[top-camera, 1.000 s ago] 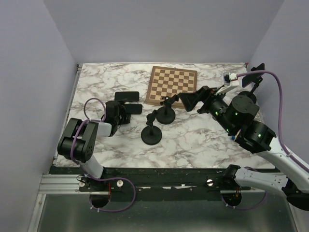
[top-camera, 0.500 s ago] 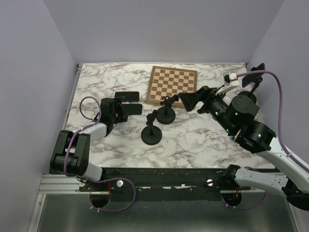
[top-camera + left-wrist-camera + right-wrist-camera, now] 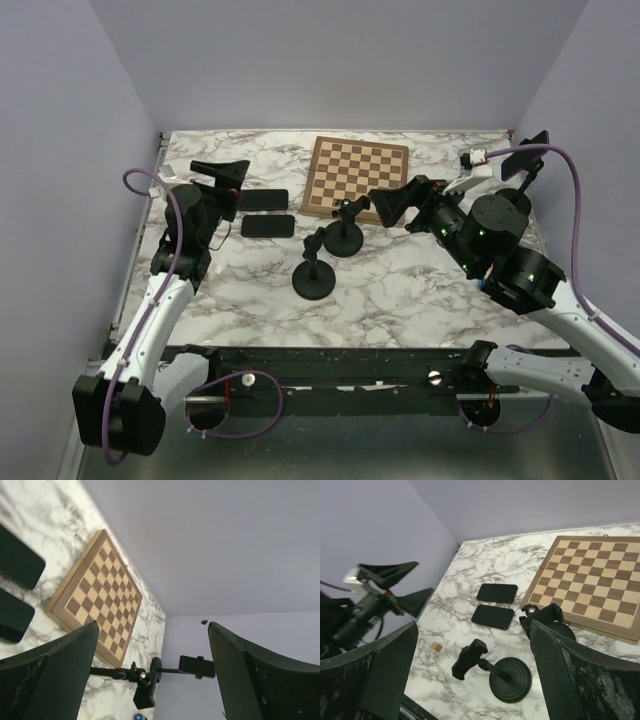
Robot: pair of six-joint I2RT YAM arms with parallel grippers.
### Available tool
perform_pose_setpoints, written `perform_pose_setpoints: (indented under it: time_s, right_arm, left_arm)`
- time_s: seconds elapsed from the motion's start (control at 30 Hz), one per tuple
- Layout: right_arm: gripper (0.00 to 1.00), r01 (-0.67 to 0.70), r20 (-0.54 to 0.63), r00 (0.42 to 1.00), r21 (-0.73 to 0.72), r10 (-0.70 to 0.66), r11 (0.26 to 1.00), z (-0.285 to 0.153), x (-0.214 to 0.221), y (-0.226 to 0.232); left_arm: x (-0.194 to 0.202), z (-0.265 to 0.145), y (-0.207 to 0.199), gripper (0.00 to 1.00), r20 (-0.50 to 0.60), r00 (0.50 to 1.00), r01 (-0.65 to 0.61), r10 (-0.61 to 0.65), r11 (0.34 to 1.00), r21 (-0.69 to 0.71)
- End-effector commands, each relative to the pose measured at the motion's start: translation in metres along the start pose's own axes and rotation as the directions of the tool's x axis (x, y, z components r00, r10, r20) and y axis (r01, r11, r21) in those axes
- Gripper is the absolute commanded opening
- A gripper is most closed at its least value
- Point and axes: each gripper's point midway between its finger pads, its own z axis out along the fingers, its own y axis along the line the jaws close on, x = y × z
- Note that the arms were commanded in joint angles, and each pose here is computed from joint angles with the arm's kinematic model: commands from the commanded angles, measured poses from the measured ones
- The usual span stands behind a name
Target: Remove the phone from the phone stand
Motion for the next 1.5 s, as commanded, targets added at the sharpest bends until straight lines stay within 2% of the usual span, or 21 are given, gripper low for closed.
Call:
perform_pose_setpoints:
  time_s: [0.0,0.2,0.37,0.57,0.73,0.97,1.3,1.47]
  right_arm:
    - [1.00,0.030,-0.028,0.999,0.086,-0.028,0.996,0.010,0.015,-0.015]
    - [1.00,0.079,-0.051,0.996,0.194,-0.070,0.978,0.028,0.025,-0.029]
    - [1.00,0.200,-0.052,0.979,0.445,-0.198,0.873,0.030,0.015,-0.072]
    - [1.00,0.279,-0.086,0.954,0.606,-0.287,0.745,0.028,0.012,-0.109]
    - [1.00,0.263,-0.123,0.962,0.642,-0.242,0.720,0.048,0.011,-0.146]
    - [1.00,0.221,-0.147,0.975,0.736,-0.167,0.640,0.064,0.006,-0.211]
    - [1.00,-0.055,0.071,0.997,0.905,-0.024,0.422,0.012,-0.063,-0.337]
    - [0.99,-0.132,0.152,0.988,0.942,-0.039,0.309,-0.018,-0.087,-0.382]
  left_arm:
    - [-0.013,-0.036,-0.049,0.97,0.041,0.925,-0.379,0.377,0.919,0.109]
    - [-0.002,-0.052,-0.095,0.95,-0.001,0.784,-0.605,0.620,0.765,0.223]
    - [0.001,-0.053,-0.086,0.93,0.003,0.706,-0.691,0.709,0.687,0.226]
    - [-0.008,-0.066,-0.083,0.93,0.055,0.632,-0.763,0.773,0.610,0.213]
    - [-0.013,-0.076,-0.086,0.93,0.100,0.626,-0.773,0.773,0.598,0.212]
    - [-0.006,-0.077,-0.086,0.92,0.069,0.650,-0.747,0.757,0.621,0.237]
    - [-0.002,-0.071,-0.081,0.91,0.025,0.648,-0.746,0.761,0.627,0.223]
    - [0.005,-0.069,-0.080,0.91,-0.007,0.657,-0.729,0.754,0.638,0.248]
